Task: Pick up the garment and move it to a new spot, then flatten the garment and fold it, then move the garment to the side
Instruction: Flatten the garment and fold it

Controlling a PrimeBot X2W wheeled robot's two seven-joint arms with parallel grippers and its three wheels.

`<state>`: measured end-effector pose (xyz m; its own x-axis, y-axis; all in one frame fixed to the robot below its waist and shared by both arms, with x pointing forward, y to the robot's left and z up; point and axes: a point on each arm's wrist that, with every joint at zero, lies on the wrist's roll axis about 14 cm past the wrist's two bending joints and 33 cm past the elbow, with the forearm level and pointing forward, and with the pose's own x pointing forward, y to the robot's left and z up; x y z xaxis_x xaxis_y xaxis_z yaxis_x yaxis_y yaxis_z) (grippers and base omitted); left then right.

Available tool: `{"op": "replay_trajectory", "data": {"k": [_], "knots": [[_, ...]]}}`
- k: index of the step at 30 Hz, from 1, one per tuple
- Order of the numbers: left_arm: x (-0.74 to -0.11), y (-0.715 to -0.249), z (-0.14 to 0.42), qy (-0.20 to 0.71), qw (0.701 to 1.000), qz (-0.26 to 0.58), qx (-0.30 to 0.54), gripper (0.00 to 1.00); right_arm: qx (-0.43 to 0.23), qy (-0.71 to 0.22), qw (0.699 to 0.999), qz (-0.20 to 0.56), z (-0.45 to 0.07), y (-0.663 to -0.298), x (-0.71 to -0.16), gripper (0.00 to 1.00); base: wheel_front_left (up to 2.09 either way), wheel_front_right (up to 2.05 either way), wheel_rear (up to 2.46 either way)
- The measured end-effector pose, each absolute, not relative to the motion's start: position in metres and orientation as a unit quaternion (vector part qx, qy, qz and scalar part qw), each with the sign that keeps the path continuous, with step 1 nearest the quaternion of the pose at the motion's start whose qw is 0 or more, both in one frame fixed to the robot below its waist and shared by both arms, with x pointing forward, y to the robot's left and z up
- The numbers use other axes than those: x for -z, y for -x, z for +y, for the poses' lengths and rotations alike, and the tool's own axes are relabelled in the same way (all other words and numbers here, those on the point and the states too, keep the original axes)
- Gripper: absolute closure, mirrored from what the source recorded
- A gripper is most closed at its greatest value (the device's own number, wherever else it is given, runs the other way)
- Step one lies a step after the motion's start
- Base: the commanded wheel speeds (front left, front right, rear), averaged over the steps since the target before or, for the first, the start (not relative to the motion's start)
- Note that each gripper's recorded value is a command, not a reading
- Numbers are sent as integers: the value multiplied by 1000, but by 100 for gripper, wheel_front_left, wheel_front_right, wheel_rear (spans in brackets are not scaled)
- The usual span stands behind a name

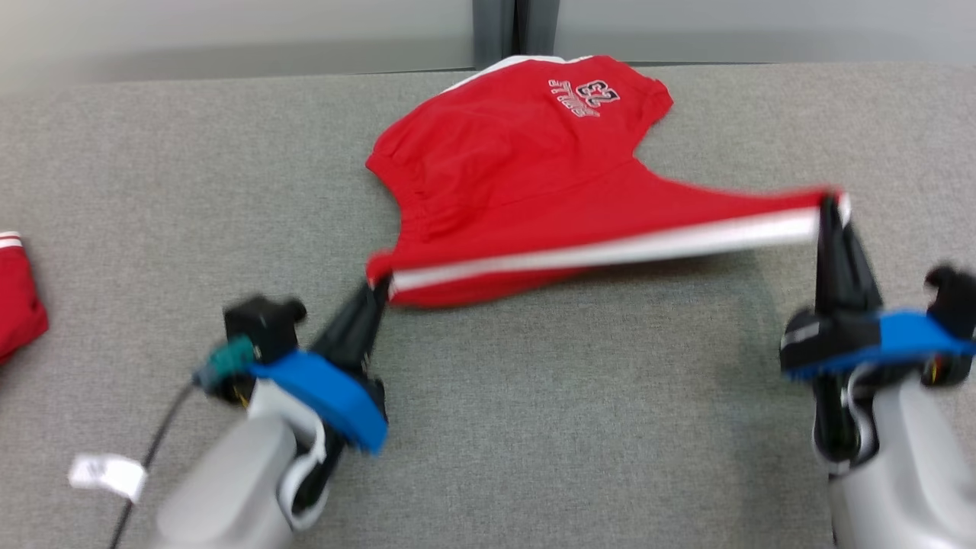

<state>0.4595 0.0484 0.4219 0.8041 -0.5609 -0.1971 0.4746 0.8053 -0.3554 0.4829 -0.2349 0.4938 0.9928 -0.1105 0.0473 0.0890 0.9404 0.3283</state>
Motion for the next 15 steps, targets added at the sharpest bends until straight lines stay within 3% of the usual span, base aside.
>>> {"op": "replay_trajectory", "data": {"k": [6, 15], "knots": [[-384, -395, 54, 169, 932, 205, 245, 100, 79, -193, 977, 49, -231, -422, -434, 100, 0, 0, 0], [-395, -344, 74, 183, 945, 183, 198, 100, 78, -207, 974, 57, -223, -367, -431, 100, 0, 0, 0]]}}
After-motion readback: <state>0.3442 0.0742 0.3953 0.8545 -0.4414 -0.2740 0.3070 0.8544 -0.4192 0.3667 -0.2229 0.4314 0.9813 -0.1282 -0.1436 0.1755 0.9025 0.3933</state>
